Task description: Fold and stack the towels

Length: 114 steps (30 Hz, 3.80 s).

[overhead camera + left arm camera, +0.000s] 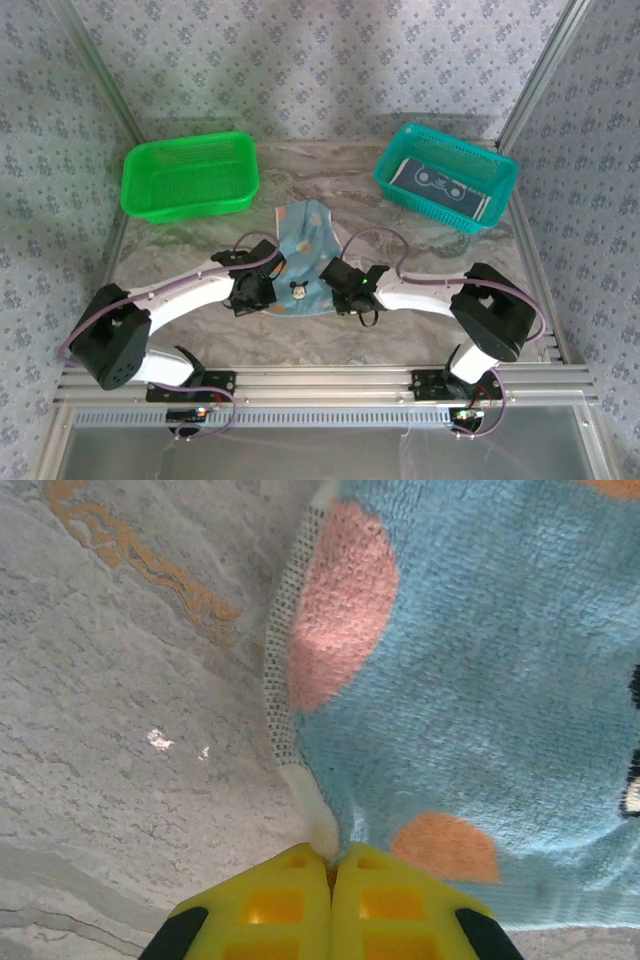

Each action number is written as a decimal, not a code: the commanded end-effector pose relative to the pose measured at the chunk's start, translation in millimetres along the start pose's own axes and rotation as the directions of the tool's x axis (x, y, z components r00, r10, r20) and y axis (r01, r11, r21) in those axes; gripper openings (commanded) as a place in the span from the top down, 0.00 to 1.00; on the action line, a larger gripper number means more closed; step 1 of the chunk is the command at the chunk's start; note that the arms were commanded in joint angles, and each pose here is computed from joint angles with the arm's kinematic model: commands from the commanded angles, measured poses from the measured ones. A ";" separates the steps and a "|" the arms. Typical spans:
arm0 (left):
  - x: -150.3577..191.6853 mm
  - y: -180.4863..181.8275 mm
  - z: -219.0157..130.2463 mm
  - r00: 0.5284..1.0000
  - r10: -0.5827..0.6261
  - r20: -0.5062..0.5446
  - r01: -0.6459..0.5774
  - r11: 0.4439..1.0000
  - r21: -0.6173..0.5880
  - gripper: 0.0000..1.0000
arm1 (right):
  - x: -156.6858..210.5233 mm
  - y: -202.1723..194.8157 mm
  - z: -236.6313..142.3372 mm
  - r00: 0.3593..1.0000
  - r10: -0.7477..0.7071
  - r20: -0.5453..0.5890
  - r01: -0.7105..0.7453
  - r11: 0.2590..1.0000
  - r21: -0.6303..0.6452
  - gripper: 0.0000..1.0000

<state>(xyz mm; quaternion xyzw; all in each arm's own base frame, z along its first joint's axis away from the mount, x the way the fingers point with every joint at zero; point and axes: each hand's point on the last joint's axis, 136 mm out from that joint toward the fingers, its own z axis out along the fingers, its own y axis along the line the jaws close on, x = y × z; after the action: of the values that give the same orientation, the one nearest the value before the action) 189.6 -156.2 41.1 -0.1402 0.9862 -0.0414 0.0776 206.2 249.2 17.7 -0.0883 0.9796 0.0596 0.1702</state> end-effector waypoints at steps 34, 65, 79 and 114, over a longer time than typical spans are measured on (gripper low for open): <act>-242.1 -115.4 -333.6 0.738 0.004 0.675 -0.210 0.952 0.223 1.00 | -312.4 -31.8 -313.5 0.632 0.073 0.771 0.114 0.976 -0.185 1.00; -163.7 -95.9 -443.4 0.613 -0.105 0.783 -0.322 0.872 0.369 1.00 | -267.9 -24.1 -433.2 0.433 0.112 0.894 0.200 0.956 -0.216 1.00; -158.5 -108.4 -413.5 0.648 -0.126 0.751 -0.298 0.865 0.403 1.00 | -249.8 -28.2 -387.4 0.585 0.132 0.800 0.150 0.952 -0.267 1.00; -238.6 -118.7 -74.0 0.984 -0.063 0.166 0.014 0.960 0.278 1.00 | -277.0 -79.2 -48.8 0.929 0.266 0.256 -0.162 0.917 -0.365 1.00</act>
<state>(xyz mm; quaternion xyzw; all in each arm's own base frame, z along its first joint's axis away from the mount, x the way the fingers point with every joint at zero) 438.2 -193.6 129.5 -0.1369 0.9711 -0.1265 0.1493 470.5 201.0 131.6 0.0116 0.9318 0.2368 0.2748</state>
